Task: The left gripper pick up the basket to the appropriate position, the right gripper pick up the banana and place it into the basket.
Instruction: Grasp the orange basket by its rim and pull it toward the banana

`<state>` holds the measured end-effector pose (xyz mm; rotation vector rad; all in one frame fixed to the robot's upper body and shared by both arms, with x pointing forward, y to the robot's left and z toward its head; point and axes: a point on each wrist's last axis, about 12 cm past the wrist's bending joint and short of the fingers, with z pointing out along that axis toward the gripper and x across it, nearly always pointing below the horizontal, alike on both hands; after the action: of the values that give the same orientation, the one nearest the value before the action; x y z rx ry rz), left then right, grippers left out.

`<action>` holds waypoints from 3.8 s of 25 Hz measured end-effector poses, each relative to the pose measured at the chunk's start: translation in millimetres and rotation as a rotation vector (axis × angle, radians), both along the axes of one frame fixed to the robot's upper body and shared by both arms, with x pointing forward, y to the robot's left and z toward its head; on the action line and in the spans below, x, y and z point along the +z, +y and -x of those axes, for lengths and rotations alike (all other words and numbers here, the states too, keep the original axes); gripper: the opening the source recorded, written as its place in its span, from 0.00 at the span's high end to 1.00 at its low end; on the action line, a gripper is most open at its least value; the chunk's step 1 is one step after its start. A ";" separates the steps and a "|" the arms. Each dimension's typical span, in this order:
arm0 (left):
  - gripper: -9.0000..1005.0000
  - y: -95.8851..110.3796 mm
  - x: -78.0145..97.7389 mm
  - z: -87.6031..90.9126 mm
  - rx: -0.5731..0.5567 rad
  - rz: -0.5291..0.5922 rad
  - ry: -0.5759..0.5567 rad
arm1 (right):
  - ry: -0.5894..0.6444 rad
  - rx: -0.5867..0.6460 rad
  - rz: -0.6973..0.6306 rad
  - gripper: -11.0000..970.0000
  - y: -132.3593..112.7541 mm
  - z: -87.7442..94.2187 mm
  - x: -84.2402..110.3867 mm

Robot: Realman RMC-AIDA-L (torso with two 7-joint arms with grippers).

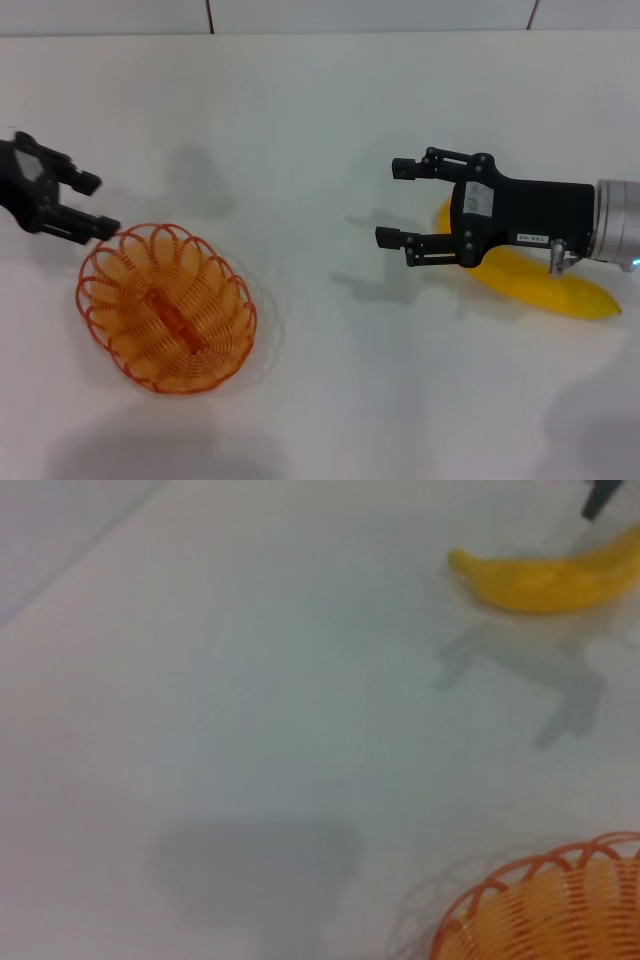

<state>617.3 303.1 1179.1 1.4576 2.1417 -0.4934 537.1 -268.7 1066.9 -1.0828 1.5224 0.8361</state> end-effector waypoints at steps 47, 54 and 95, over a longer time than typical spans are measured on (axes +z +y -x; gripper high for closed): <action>0.92 -53.7 -36.7 -11.2 -0.044 -0.138 0.007 | -0.001 0.002 -0.003 0.11 1.9 -0.9 0.4; 0.92 -51.2 -30.3 -11.3 -0.005 -0.094 0.035 | 0.002 -0.005 -0.003 0.11 0.0 0.4 -0.6; 0.73 -44.1 0.5 6.4 -0.075 -0.084 -0.133 | 0.000 -0.010 -0.003 0.12 -1.6 0.5 -0.4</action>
<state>610.9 259.0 1179.5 1.5754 2.0315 -0.3264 536.7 -270.3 1066.6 -1.0721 1.5253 0.8317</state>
